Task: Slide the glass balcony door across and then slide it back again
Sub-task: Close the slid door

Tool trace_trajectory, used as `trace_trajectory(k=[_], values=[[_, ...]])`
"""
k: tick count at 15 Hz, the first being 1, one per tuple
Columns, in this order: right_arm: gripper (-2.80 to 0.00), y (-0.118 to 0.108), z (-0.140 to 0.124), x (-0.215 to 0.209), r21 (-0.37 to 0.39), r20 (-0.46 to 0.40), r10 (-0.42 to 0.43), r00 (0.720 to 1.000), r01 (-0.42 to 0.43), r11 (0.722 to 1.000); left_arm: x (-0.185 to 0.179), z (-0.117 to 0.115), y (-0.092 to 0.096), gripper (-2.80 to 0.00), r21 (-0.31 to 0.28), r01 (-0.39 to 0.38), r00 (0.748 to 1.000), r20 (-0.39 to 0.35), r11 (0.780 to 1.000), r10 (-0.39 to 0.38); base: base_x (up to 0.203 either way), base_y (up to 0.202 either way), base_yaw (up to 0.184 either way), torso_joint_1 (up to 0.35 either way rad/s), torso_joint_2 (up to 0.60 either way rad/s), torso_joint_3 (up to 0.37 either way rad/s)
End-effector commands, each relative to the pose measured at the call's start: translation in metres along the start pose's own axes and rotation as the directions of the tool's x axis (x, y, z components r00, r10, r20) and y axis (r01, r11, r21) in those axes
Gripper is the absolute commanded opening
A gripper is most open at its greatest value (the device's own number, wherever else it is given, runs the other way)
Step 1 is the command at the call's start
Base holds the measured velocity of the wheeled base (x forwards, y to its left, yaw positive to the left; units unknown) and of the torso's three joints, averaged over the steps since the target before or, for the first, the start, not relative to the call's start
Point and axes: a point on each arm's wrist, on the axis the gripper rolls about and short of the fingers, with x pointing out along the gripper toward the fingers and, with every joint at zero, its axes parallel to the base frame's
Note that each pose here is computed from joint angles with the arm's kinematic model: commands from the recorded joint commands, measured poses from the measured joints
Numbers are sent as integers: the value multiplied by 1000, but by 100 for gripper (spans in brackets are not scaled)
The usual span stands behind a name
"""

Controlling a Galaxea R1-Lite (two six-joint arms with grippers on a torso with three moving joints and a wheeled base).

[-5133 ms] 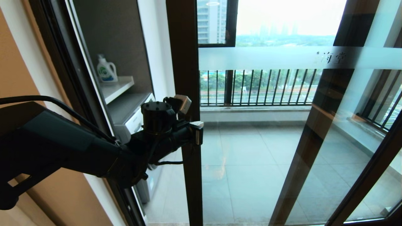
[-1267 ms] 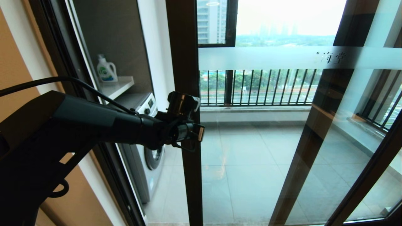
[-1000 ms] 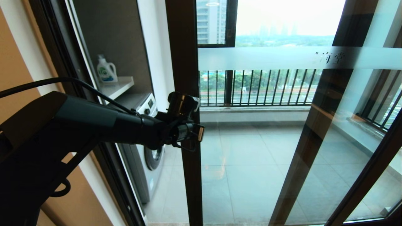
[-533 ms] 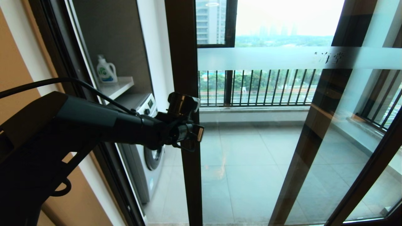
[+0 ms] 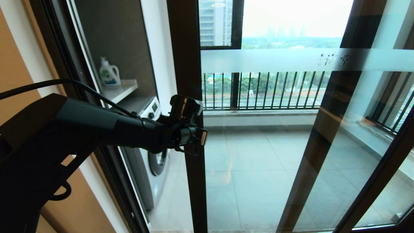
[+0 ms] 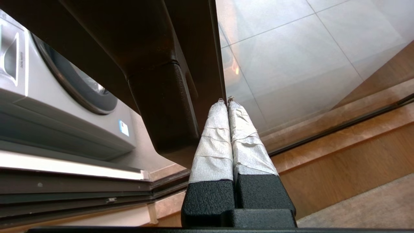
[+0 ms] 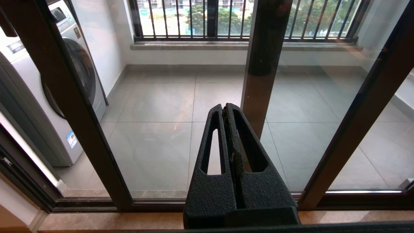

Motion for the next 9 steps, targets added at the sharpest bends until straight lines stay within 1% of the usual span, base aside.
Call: trace_trajectory(k=[1, 4, 9], values=[[-280, 0, 0, 0, -1, -1, 1, 1000, -1, 1000, 1, 0, 3, -280, -4, -11, 1000, 0, 1000, 11, 0, 0, 0, 0, 0, 0], [-280, 0, 0, 0, -1, -1, 1, 1000, -1, 1000, 0, -2, 6, -280, -4, -17, 1000, -20, 1000, 17, 0, 0, 0, 0, 0, 0], [-280, 0, 0, 0, -1, -1, 1, 1000, -1, 1000, -4, 0, 18, -280, -15, -38, 999, -21, 999, 37, 0, 0, 0, 0, 0, 0]])
